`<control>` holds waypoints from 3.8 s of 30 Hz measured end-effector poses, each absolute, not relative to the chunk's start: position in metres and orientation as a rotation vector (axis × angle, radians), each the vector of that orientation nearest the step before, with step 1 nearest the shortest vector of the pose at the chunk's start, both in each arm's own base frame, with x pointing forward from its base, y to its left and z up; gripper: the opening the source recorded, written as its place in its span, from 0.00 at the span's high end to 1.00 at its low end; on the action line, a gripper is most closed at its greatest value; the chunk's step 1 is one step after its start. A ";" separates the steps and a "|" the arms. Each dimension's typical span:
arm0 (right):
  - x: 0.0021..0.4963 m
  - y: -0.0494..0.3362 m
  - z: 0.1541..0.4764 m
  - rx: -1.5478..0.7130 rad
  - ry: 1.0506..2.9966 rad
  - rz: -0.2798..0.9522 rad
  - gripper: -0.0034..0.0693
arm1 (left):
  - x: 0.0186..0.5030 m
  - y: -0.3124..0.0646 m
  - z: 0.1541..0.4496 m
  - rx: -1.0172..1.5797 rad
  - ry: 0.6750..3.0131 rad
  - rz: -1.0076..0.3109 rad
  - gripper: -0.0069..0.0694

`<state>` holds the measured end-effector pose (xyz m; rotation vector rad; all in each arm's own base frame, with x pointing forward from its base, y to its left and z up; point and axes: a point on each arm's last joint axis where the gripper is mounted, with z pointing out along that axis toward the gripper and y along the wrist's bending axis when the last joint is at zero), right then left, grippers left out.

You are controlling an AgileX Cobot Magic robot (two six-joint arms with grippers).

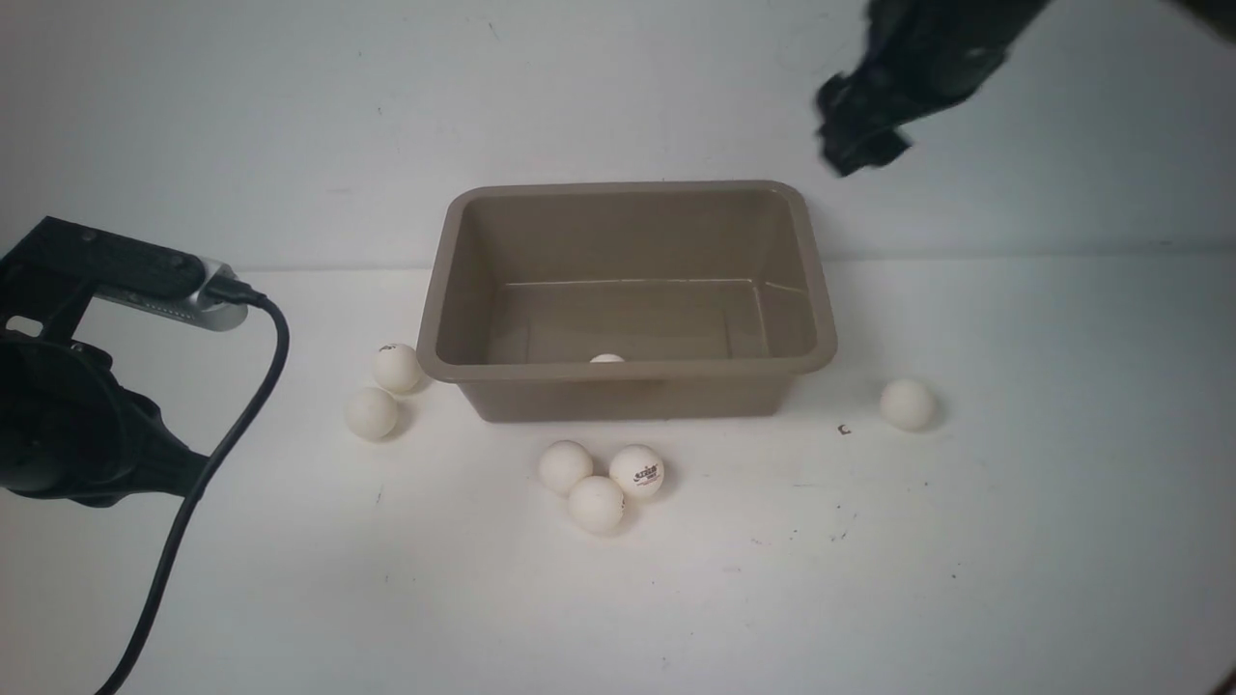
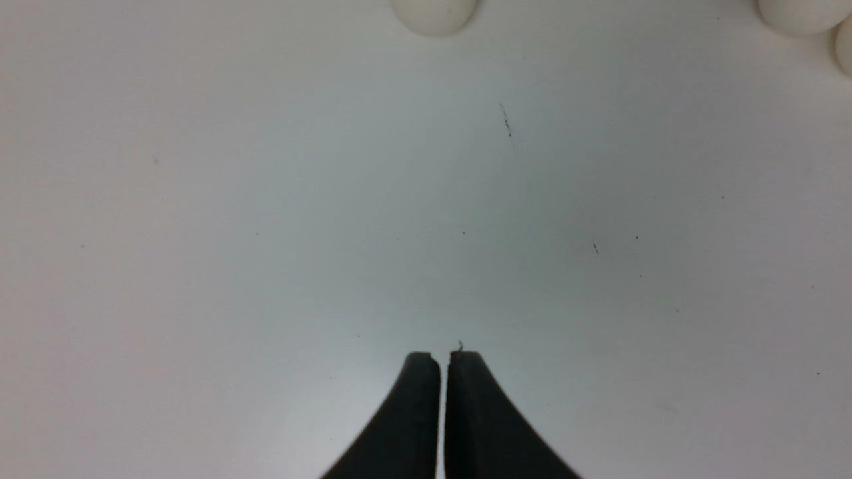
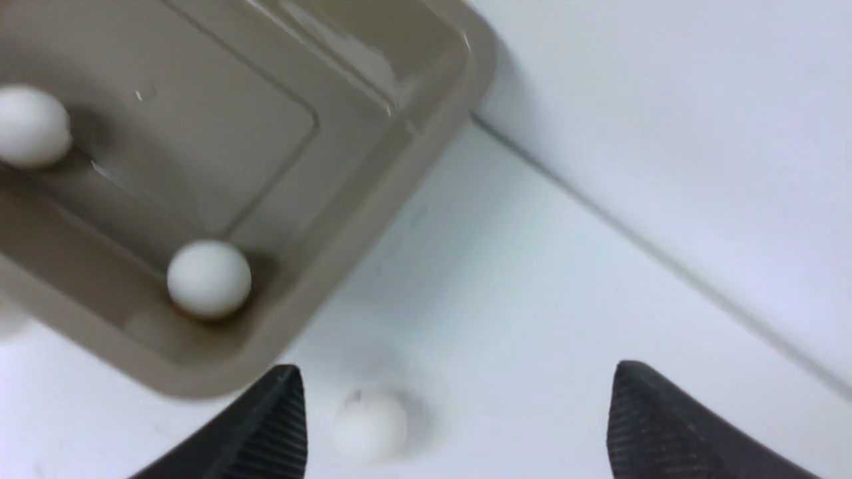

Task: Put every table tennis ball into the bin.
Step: Use the right arm to clamp the table tennis ball closest to it, then use the right arm to put the table tennis ball into the box

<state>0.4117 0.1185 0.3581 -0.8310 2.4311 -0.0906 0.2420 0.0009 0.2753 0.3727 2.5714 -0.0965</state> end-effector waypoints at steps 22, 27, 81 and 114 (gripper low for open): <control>0.408 0.106 0.230 -0.861 2.639 -0.052 0.20 | 0.242 0.000 0.276 0.358 2.569 -0.117 0.91; 0.413 0.108 0.211 -0.871 2.667 -0.050 0.20 | 0.242 0.000 0.276 0.358 2.569 -0.117 0.91; 0.450 0.182 0.251 -0.925 2.449 0.075 0.46 | 0.242 -0.001 0.275 0.362 2.572 -0.119 0.91; 0.435 0.174 0.329 -0.935 2.307 -0.086 0.59 | 0.242 0.000 0.276 0.360 2.566 -0.116 0.91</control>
